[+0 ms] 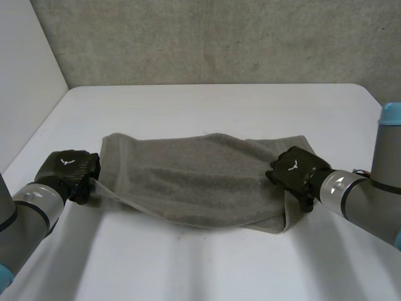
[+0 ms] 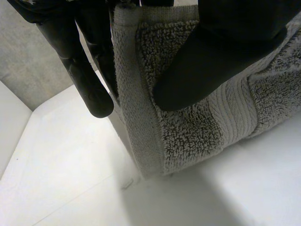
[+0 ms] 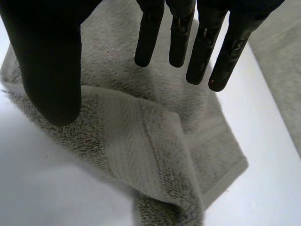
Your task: Fold the towel.
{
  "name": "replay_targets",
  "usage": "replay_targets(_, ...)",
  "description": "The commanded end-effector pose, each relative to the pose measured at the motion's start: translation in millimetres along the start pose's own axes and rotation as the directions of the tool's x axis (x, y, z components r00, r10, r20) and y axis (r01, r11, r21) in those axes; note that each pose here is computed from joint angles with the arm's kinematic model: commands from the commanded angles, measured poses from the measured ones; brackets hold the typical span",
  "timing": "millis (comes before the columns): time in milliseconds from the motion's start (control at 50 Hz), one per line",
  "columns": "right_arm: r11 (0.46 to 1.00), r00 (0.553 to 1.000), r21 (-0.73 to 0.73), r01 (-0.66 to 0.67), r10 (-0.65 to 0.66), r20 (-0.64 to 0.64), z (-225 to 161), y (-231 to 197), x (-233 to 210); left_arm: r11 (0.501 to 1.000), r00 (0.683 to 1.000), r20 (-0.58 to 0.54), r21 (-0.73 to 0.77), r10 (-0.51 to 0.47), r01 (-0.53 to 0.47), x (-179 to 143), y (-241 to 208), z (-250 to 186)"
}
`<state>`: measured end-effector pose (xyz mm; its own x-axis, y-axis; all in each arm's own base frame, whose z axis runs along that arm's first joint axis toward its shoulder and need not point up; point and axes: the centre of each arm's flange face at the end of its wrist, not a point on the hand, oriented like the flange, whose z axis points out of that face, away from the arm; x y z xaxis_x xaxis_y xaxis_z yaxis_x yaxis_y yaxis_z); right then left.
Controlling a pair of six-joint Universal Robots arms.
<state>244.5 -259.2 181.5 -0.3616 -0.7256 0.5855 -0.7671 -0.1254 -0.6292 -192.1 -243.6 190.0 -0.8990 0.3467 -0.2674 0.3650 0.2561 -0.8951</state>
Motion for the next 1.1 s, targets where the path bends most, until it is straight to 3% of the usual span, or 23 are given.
replay_targets(20, 0.998, 0.998, -0.025, 0.05, -0.048, 0.05, 17.9, 10.6, -8.6, 1.0, 1.0, 0.013, -0.004, -0.005, 0.005, -4.8, 0.6, 2.2)
replay_targets(380, 0.986, 0.988, -0.079, 0.145, -0.14, 0.072, 30.8, 26.3, -15.5, 1.0, 1.0, 0.026, -0.006, -0.01, 0.01, -9.3, 1.7, 4.5)
replay_targets(600, 0.988, 0.982, -0.012, 0.152, -0.152, -0.108, 24.3, 5.9, 18.7, 1.0, 1.0, 0.026, -0.006, -0.009, 0.009, -9.0, 1.6, 4.3)
replay_targets(820, 0.999, 0.982, 0.043, -0.004, 0.012, -0.19, -9.5, -16.2, 35.5, 0.999, 0.999, 0.052, 0.045, -0.011, 0.009, -15.4, -12.7, -4.7)
replay_targets(1020, 0.987, 0.977, -0.07, -0.144, 0.131, -0.168, -49.6, -0.3, 47.4, 0.997, 0.994, 0.103, 0.073, -0.02, 0.013, -31.5, -29.3, -24.3)
replay_targets(1100, 0.978, 0.95, 0.001, -0.209, 0.203, -0.236, -69.6, -15.7, 60.7, 0.996, 0.994, 0.106, 0.088, -0.021, 0.012, -33.1, -37.0, -31.8)
